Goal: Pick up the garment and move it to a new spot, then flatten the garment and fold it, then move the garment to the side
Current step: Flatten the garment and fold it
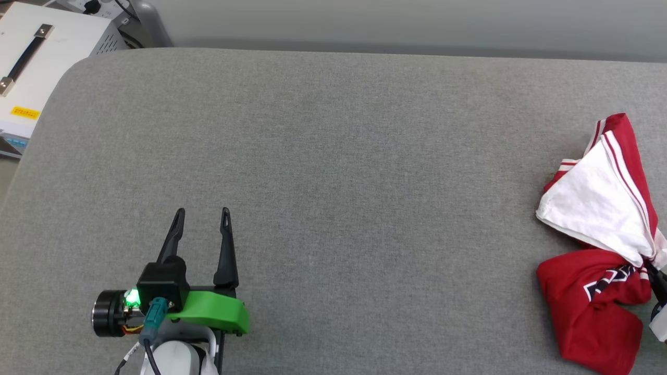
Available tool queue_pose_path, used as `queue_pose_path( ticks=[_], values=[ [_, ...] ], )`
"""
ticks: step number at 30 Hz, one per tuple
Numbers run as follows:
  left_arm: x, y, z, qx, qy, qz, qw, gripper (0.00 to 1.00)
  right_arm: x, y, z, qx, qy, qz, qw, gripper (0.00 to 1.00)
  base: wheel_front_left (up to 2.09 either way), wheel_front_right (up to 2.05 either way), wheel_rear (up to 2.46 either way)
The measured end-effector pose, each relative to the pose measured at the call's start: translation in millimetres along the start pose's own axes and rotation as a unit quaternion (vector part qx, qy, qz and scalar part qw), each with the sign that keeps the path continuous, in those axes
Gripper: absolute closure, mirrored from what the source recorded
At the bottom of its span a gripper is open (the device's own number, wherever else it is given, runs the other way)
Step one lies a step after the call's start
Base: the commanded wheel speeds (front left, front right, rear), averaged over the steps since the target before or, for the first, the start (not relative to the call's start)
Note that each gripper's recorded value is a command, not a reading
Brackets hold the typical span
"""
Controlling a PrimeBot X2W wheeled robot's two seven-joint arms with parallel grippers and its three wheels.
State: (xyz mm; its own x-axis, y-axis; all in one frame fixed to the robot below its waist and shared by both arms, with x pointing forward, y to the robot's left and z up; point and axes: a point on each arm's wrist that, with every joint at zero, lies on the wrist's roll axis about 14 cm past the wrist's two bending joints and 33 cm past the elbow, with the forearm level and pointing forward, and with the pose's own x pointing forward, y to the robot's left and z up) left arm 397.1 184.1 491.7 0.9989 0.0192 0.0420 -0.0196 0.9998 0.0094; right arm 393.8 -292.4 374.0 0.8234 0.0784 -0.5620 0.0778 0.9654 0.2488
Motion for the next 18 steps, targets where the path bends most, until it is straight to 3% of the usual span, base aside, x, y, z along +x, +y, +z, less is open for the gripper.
queue_pose_path(
  ticks=[2,10,15,18],
  values=[
    [-1,0,1,0.000,-0.002,0.000,1.000,0.00,-1,0,3,-0.001,-0.014,-0.001,1.000,0.00,0.00,0.00,0.00],
    [-9,-2,8,0.004,-0.010,-0.003,1.000,0.00,-21,2,58,-0.067,-0.122,0.015,0.990,0.00,0.00,0.00,0.00],
    [-11,-3,15,0.003,-0.019,-0.005,1.000,0.00,-45,21,124,-0.120,-0.208,0.049,0.970,0.00,0.00,0.00,0.00],
    [-11,-4,15,0.002,-0.020,-0.007,1.000,0.00,-56,49,154,-0.161,-0.231,0.083,0.956,0.00,0.00,0.00,0.00]
  ],
)
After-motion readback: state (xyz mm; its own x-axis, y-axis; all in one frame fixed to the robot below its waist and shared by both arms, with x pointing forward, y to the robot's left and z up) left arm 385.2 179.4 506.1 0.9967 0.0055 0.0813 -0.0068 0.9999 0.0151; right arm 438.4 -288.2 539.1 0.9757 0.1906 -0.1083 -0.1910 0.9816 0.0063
